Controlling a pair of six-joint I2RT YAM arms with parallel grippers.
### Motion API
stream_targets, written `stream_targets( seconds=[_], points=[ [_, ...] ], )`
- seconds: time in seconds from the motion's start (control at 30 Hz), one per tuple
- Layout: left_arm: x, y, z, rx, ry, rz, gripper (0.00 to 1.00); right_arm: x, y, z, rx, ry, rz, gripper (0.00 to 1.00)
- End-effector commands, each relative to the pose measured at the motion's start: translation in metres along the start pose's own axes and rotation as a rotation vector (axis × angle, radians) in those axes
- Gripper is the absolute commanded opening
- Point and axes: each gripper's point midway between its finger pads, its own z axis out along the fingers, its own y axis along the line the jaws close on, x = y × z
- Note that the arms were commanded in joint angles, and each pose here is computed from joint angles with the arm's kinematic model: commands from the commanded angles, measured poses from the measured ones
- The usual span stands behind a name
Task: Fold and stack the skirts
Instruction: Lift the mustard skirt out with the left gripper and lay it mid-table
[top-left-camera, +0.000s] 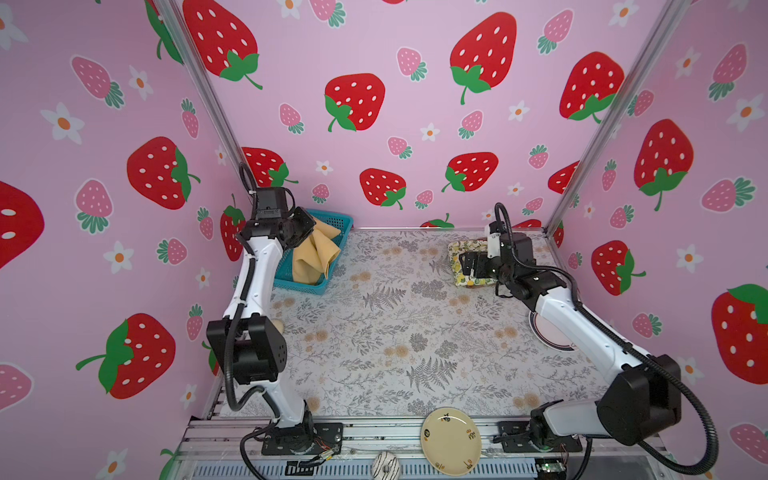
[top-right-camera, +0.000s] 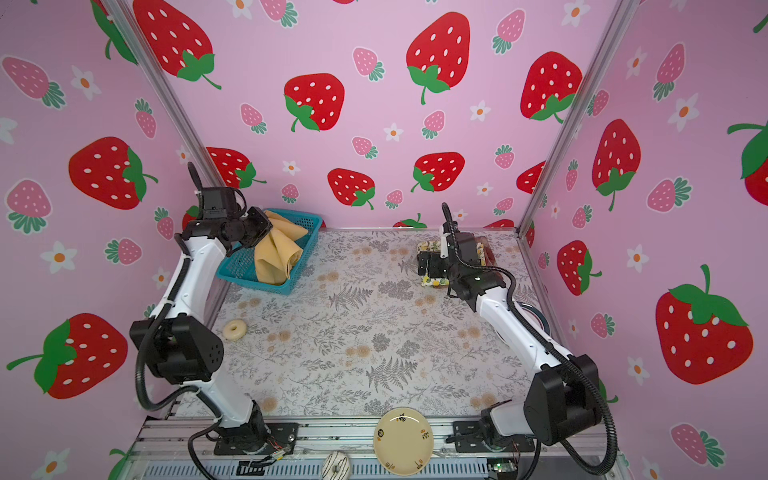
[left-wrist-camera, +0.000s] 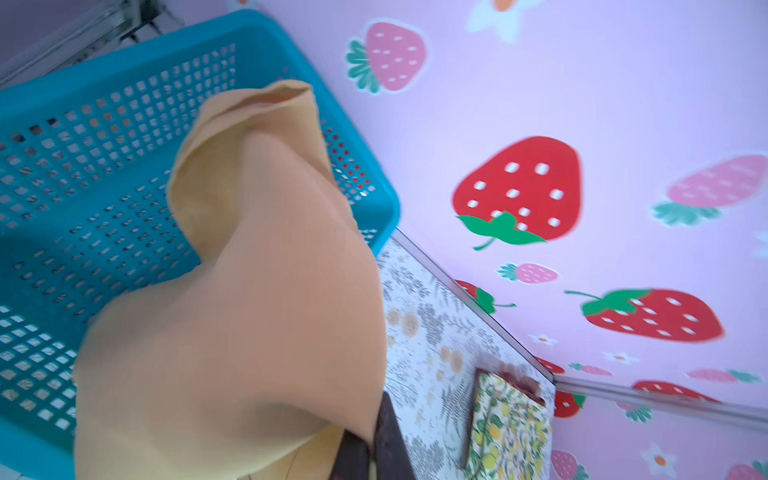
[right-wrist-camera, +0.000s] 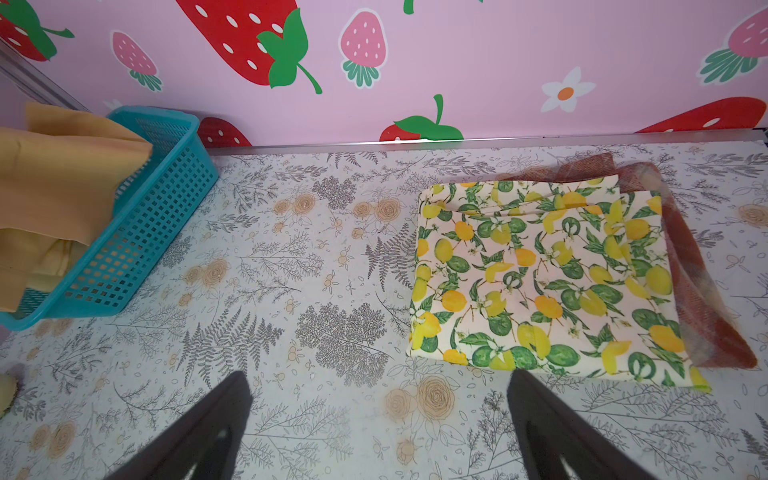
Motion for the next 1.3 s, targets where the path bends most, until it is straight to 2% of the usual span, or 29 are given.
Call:
stream_targets(
  seconds=[0.0, 0.1, 0.33, 0.6, 0.9, 0.97, 1.0, 1.03, 1.17, 1.27],
  points=[
    [0.032, -0.058, -0.03, 0.138, 0.036, 0.106, 0.0, -0.012, 0.003, -0.006, 0.001, -0.042, 0.008, 1.0],
    [0.079, -0.087, -0.04, 0.213, 0.107, 0.144, 0.0, -0.01, -0.001, -0.011, 0.016, -0.049, 0.007, 1.0],
    [0.198, -0.115, -0.028, 0.299, 0.273, 0.197, 0.0, 0.001, -0.02, -0.023, 0.099, -0.051, 0.001, 1.0],
    [0.339, -0.135, 0.019, 0.313, 0.506, 0.267, 0.0, 0.014, -0.055, -0.034, 0.208, -0.029, 0.008, 1.0],
    [0.447, -0.178, 0.021, 0.419, 0.722, 0.36, 0.0, 0.032, -0.081, -0.042, 0.274, 0.002, 0.002, 1.0],
    [0.462, -0.183, 0.018, 0.448, 0.781, 0.359, 0.01, 0.034, -0.083, -0.041, 0.281, 0.01, -0.002, 1.0],
    [0.465, -0.183, 0.016, 0.456, 0.801, 0.357, 0.11, 0.036, -0.082, -0.041, 0.275, 0.018, -0.006, 1.0],
    [0.464, -0.18, 0.014, 0.45, 0.805, 0.358, 0.17, 0.037, -0.081, -0.039, 0.264, 0.025, -0.011, 1.0],
    [0.421, -0.152, 0.011, 0.368, 0.691, 0.355, 0.32, 0.05, -0.073, -0.033, 0.214, 0.072, -0.021, 1.0],
    [0.377, -0.126, 0.007, 0.311, 0.603, 0.321, 0.37, 0.062, -0.061, -0.029, 0.148, 0.111, -0.015, 1.0]
  ],
)
